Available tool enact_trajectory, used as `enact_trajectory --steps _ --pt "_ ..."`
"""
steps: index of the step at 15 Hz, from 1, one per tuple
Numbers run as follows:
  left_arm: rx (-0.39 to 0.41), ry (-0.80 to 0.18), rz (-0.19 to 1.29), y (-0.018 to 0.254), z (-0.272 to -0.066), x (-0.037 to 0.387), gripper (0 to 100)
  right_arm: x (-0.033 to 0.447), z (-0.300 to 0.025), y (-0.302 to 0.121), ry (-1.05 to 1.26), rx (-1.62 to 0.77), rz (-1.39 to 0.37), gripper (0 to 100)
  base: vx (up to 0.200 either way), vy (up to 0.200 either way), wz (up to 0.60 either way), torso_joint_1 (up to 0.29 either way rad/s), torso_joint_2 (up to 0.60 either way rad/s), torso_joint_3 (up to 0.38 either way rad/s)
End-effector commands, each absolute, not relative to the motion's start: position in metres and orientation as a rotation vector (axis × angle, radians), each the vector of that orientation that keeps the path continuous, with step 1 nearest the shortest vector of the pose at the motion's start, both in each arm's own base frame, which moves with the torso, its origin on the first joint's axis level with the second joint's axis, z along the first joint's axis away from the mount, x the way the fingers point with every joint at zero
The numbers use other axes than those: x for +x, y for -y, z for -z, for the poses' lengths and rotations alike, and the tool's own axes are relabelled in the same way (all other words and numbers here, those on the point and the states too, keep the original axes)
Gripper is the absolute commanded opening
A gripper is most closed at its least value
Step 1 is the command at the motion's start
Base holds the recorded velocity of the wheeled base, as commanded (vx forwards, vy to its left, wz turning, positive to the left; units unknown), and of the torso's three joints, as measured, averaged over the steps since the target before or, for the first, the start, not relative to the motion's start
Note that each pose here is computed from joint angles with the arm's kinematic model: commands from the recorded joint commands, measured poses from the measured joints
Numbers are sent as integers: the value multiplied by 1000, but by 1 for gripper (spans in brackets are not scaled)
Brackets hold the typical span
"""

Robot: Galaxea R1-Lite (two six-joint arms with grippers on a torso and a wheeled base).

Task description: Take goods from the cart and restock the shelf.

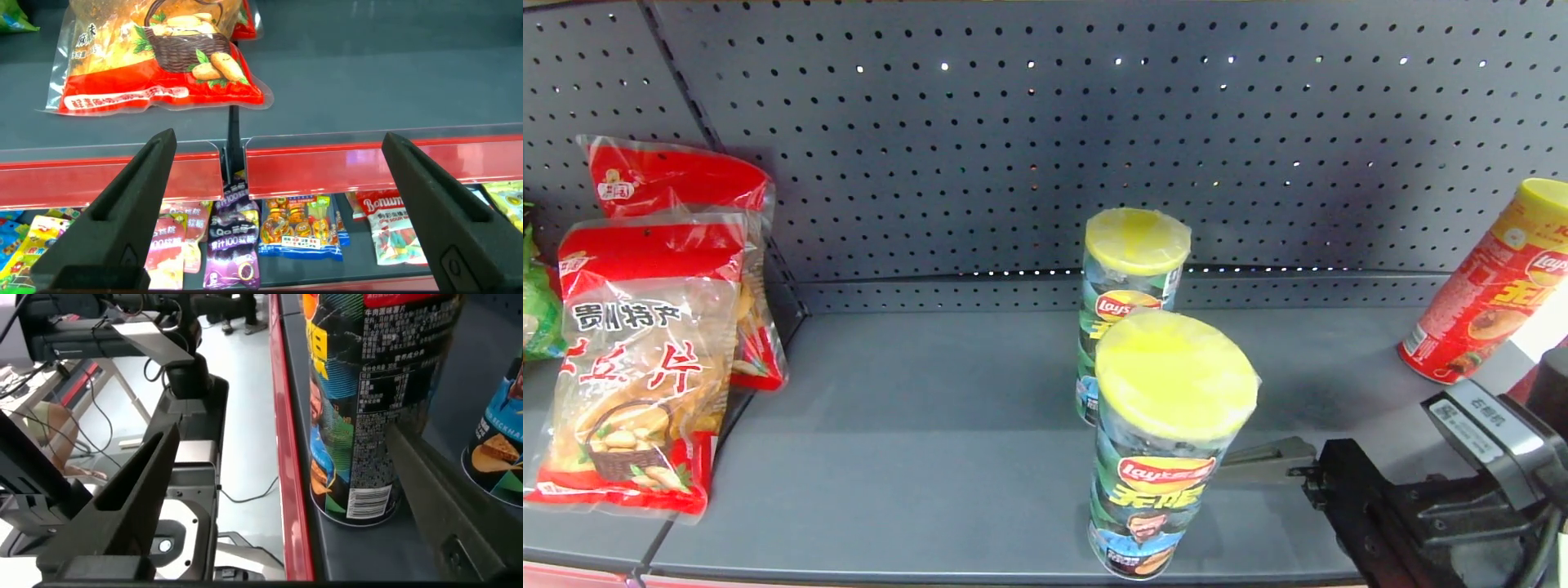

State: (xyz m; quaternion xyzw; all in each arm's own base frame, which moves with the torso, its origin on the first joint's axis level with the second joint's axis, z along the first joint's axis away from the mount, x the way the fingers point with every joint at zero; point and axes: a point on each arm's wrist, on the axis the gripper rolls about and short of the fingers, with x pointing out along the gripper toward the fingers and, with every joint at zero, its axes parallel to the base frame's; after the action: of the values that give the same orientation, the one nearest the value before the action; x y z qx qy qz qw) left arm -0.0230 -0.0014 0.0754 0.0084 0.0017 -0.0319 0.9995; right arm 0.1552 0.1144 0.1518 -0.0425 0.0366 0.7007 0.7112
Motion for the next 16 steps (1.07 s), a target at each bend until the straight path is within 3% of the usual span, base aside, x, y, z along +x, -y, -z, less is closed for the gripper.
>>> enact_trajectory --steps 1,11,16 --pt "17 -4 64 1 -75 -23 100 154 -152 -113 -80 -94 -1552 100 0 0 0 0 0 0" --pt "17 -4 63 1 -75 -23 100 140 -153 -85 -54 -102 -1418 100 0 0 0 0 0 0" --pt "17 -4 64 1 -75 -23 100 91 -172 -39 136 -170 -1117 100 0 0 0 0 0 0"
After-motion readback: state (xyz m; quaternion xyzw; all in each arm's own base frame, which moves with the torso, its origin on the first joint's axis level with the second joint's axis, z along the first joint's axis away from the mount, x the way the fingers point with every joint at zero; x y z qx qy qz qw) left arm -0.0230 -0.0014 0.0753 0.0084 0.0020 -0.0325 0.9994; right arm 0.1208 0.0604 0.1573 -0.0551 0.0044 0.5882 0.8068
